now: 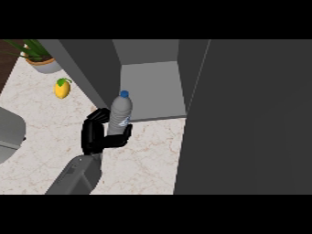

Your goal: Pick up the bottled water, place it into the cabinet and close the cabinet

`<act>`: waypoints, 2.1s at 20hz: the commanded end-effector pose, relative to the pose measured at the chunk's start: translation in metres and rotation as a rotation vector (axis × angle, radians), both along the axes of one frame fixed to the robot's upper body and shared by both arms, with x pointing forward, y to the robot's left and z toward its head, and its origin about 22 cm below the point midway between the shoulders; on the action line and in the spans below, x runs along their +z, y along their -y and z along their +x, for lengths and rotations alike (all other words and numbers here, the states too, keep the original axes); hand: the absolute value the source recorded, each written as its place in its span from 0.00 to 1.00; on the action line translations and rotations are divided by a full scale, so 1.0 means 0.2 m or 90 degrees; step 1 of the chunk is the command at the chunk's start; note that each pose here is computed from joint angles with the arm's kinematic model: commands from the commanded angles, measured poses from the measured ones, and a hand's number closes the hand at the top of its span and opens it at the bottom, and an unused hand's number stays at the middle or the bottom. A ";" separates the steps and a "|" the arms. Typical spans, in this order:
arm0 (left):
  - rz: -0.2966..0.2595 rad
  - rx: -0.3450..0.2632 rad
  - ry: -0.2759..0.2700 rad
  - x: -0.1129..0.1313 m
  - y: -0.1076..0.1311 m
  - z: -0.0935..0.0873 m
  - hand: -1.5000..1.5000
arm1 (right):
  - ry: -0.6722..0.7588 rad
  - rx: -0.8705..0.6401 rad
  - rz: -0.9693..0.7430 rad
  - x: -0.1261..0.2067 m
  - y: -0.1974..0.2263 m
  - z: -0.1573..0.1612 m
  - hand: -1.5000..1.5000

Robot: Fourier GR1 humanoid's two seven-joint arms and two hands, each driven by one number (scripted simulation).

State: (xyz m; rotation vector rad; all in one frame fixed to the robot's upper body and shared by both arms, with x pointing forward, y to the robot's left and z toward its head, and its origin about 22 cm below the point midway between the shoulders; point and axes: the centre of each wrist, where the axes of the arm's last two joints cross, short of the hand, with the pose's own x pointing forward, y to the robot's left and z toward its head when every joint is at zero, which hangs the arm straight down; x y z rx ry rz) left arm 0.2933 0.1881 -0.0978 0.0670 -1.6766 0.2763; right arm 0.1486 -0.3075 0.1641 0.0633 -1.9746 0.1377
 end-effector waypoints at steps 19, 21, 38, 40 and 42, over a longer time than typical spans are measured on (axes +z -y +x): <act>0.053 0.031 0.021 0.31 0.32 0.28 1.00 | -0.001 0.051 0.023 0.03 0.13 0.05 0.00; 0.030 0.042 0.024 0.33 0.31 0.29 1.00 | 0.006 0.051 0.029 0.03 0.15 0.06 0.00; 0.032 0.085 0.049 0.33 0.18 0.28 0.00 | 0.014 0.076 0.027 0.04 0.19 0.10 0.00; 0.033 0.082 0.046 0.33 0.18 0.28 0.00 | 0.011 0.087 0.025 0.04 0.19 0.10 0.00; 0.034 0.093 0.047 0.33 0.16 0.28 0.00 | 0.011 0.081 0.029 0.03 0.19 0.11 0.00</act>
